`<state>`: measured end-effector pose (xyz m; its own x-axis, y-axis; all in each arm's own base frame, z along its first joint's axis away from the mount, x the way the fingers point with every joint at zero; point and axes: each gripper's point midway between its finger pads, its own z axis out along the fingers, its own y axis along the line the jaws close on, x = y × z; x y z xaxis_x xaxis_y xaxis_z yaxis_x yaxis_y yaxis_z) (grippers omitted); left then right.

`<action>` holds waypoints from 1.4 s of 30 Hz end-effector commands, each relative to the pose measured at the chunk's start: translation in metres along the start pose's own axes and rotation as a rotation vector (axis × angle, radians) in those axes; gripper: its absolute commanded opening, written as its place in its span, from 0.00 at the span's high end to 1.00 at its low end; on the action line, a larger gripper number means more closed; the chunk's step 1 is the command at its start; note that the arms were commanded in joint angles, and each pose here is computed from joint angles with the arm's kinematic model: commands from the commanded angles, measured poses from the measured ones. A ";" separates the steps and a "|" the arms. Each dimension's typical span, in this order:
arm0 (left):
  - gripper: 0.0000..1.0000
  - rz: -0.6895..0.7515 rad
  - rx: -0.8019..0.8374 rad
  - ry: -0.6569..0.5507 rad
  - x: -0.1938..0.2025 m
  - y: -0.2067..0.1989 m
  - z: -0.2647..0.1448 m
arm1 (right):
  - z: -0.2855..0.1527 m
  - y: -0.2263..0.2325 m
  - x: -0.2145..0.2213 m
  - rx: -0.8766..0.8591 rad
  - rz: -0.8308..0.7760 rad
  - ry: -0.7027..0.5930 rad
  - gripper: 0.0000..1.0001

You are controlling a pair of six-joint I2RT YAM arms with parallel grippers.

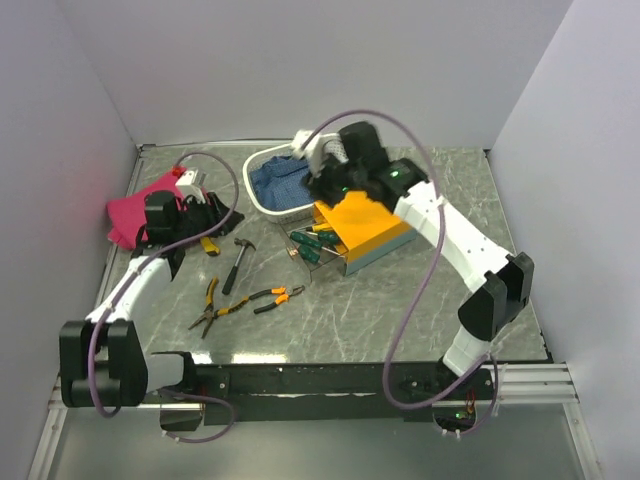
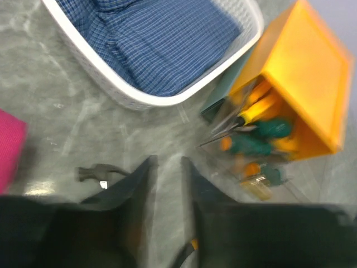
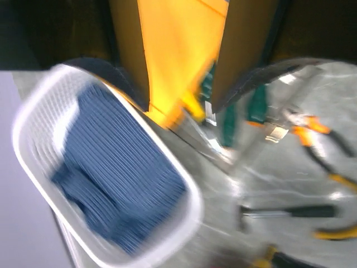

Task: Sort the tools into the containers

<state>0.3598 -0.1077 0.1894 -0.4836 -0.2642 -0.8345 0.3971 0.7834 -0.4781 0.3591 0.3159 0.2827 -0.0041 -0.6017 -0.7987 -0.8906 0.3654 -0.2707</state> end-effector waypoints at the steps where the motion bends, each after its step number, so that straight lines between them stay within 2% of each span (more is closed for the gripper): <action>1: 0.87 0.157 0.062 0.080 0.003 -0.006 0.010 | -0.015 -0.058 0.042 0.103 0.214 0.019 0.58; 2: 0.96 0.174 0.076 0.083 0.003 -0.009 0.012 | -0.016 -0.067 0.048 0.120 0.237 0.018 0.64; 3: 0.99 0.201 0.095 0.089 0.004 -0.011 0.015 | -0.017 -0.075 0.060 0.137 0.278 0.027 0.77; 5: 0.99 0.222 0.148 0.129 0.015 -0.022 0.024 | -0.016 -0.083 0.071 0.154 0.311 0.039 0.95; 6: 0.99 0.235 0.165 0.141 0.019 -0.026 0.027 | -0.015 -0.085 0.079 0.160 0.329 0.052 1.00; 8: 0.99 0.248 0.226 0.187 0.031 -0.041 0.033 | -0.013 -0.087 0.089 0.184 0.336 0.077 1.00; 11: 0.99 0.351 0.311 0.259 0.053 -0.058 0.037 | -0.006 -0.086 0.119 0.171 0.332 0.149 1.00; 15: 0.99 0.379 0.365 0.277 0.062 -0.073 0.041 | -0.002 -0.101 0.141 0.183 0.393 0.195 1.00; 22: 0.99 0.405 0.434 0.309 0.079 -0.088 0.052 | 0.004 -0.063 0.181 0.066 0.375 0.302 1.00; 32: 0.99 0.440 0.560 0.319 0.097 -0.122 0.063 | -0.001 0.005 0.233 -0.118 0.396 0.420 1.00; 40: 0.99 0.382 0.572 0.267 0.091 -0.143 0.085 | 0.003 0.014 0.242 -0.140 0.400 0.440 1.00; 42: 0.96 0.392 0.541 0.226 0.084 -0.143 0.101 | 0.006 0.015 0.244 -0.147 0.409 0.443 1.00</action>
<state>0.3255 -0.2653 0.1302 -0.4194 0.2293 -0.8784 0.8509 0.4364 -0.2924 0.4129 0.1909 0.1572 -0.3168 -0.6085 -0.7276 -0.8201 0.5611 -0.1123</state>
